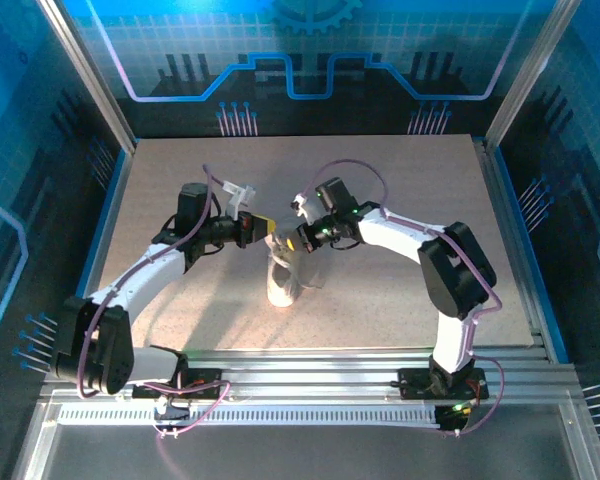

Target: Tie the shoes

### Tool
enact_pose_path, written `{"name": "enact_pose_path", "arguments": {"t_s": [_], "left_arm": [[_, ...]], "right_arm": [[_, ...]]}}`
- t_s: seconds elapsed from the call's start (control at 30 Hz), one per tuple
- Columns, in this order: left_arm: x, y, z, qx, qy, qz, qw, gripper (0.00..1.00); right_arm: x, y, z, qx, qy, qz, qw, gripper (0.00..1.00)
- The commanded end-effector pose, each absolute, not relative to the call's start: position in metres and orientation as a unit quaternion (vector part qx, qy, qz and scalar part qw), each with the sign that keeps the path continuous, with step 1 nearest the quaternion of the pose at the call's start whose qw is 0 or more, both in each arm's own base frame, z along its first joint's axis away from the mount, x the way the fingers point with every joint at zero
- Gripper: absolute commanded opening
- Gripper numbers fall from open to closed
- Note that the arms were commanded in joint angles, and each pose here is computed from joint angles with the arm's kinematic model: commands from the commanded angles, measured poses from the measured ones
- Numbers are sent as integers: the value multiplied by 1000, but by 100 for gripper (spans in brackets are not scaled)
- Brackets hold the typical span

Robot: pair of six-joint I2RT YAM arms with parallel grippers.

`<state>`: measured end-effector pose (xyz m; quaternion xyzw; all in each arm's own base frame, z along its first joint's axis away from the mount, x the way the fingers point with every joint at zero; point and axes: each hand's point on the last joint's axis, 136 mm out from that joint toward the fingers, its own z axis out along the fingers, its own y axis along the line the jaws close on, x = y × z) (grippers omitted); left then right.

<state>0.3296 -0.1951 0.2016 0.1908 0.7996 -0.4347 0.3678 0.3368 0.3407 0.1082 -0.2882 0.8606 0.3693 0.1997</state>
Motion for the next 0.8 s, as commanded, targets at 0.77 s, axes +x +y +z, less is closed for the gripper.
{"name": "enact_pose_path", "arguments": {"t_s": [0.77], "left_arm": [[325,-199,188,195,806,-433,354,0]], "right_arm": [[348,318,144,-225,808,448,310,24]]}}
